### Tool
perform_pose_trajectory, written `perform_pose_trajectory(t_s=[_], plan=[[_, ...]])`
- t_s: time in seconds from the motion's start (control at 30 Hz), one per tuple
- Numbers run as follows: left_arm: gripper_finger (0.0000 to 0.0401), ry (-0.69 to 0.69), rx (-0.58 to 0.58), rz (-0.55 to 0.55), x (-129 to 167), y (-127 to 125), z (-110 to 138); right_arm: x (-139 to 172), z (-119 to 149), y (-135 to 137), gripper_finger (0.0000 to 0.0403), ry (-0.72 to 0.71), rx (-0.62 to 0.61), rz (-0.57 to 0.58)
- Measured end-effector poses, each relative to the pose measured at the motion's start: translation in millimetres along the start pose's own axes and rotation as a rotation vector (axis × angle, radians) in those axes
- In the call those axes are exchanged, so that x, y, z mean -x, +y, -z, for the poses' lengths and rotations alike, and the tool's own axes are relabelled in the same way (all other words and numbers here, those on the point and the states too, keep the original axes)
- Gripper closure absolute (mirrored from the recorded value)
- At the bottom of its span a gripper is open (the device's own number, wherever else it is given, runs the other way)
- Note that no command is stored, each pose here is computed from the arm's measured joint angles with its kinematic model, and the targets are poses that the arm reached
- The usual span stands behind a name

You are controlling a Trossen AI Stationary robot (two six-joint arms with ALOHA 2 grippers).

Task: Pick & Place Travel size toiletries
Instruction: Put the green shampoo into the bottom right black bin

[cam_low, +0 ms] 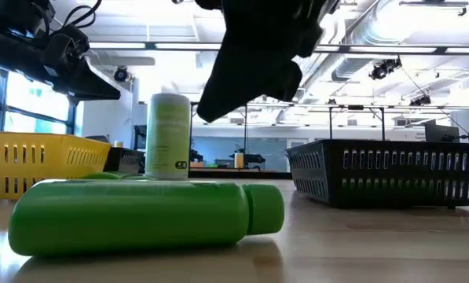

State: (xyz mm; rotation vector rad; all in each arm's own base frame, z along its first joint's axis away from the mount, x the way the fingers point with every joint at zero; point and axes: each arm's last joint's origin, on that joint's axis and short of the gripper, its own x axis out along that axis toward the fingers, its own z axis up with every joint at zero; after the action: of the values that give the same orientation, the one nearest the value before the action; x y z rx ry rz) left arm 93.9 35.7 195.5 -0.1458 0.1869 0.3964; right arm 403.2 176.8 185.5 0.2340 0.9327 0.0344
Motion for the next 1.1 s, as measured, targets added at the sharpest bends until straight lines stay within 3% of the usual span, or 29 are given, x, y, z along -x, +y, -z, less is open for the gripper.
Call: perform_pose_trajectory(t_s=[0.27,0.67,0.9,1.1], plan=[[0.0338,0.000,0.000,0.000,0.0,0.0,0.0,0.9,2.1,5.7,0.0400,-0.005,0.002,-0.015],[0.0338,0.000,0.000,0.000,0.0,0.0,0.0,0.4,0.4,4.6,0.0399,0.049,0.012,-0.125],[0.0338,0.000,0.000,0.000,0.0,0.0,0.0,0.3,-1.1,4.0,0.0398,0.013,-0.007,-0.082],[0.0338,0.000,0.000,0.000,0.0,0.0,0.0,0.4,-2.5,5.0,0.0349,-0.011,-0.024,-0.075]])
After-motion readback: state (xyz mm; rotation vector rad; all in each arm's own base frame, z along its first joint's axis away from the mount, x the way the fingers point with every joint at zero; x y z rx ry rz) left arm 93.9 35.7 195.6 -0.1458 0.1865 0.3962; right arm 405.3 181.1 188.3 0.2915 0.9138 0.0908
